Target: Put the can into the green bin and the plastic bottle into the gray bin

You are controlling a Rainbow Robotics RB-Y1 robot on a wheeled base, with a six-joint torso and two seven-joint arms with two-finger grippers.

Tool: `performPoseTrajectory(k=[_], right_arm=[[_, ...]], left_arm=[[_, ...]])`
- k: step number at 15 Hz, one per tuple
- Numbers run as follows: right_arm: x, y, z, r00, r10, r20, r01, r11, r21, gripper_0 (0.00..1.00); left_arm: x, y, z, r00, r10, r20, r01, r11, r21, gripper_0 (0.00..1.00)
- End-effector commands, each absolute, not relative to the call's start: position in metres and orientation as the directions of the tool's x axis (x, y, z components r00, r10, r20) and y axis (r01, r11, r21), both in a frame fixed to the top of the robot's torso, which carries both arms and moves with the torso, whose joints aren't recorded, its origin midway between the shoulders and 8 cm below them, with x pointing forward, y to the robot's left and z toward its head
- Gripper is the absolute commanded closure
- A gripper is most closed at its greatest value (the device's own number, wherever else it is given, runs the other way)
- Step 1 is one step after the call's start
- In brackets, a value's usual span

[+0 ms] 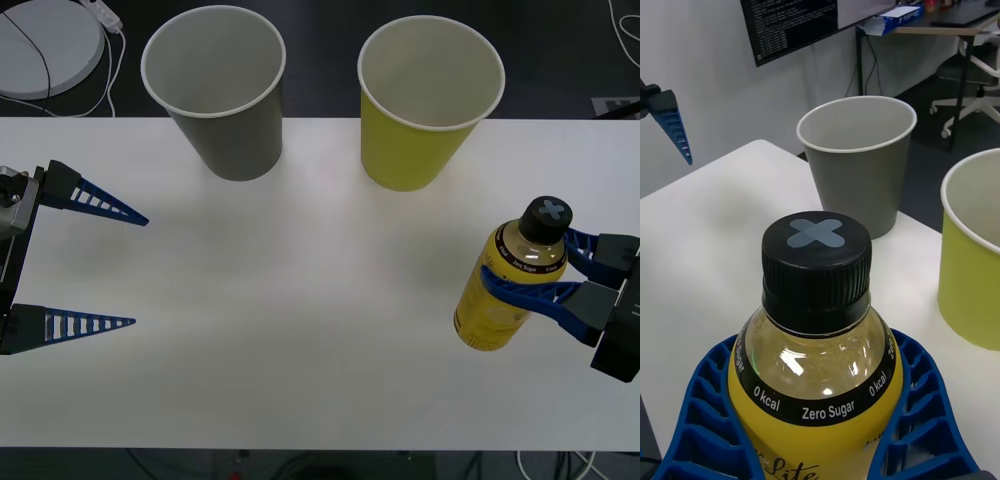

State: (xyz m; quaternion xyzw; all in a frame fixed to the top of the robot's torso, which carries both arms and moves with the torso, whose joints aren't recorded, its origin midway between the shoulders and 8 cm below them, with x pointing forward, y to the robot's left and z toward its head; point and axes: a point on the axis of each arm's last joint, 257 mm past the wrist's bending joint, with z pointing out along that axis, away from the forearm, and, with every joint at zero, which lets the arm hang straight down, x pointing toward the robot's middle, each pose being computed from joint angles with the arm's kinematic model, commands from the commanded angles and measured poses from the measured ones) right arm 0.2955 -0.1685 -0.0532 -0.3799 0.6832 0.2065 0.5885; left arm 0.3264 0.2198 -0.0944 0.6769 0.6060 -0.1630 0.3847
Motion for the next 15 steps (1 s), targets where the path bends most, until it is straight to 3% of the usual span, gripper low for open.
performPoseTrajectory(k=[1, 11, 15], right_arm=[[0.299, -0.160, -0.046, -0.013, -0.294, -0.956, -0.773, 0.609, -0.177, 1.00], [0.312, -0.126, -0.016, -0.047, -0.292, -0.955, -0.823, 0.553, -0.128, 1.00], [0.326, -0.120, 0.003, -0.050, -0.328, -0.943, -0.835, 0.532, -0.141, 1.00]], left_arm=[[0.326, 0.220, -0.094, 0.212, 0.695, -0.687, 0.946, 0.030, 0.323, 0.00], [0.326, 0.220, -0.094, 0.212, 0.695, -0.687, 0.946, 0.030, 0.323, 0.00], [0.326, 0.220, -0.094, 0.212, 0.695, -0.687, 0.946, 0.030, 0.323, 0.00]])
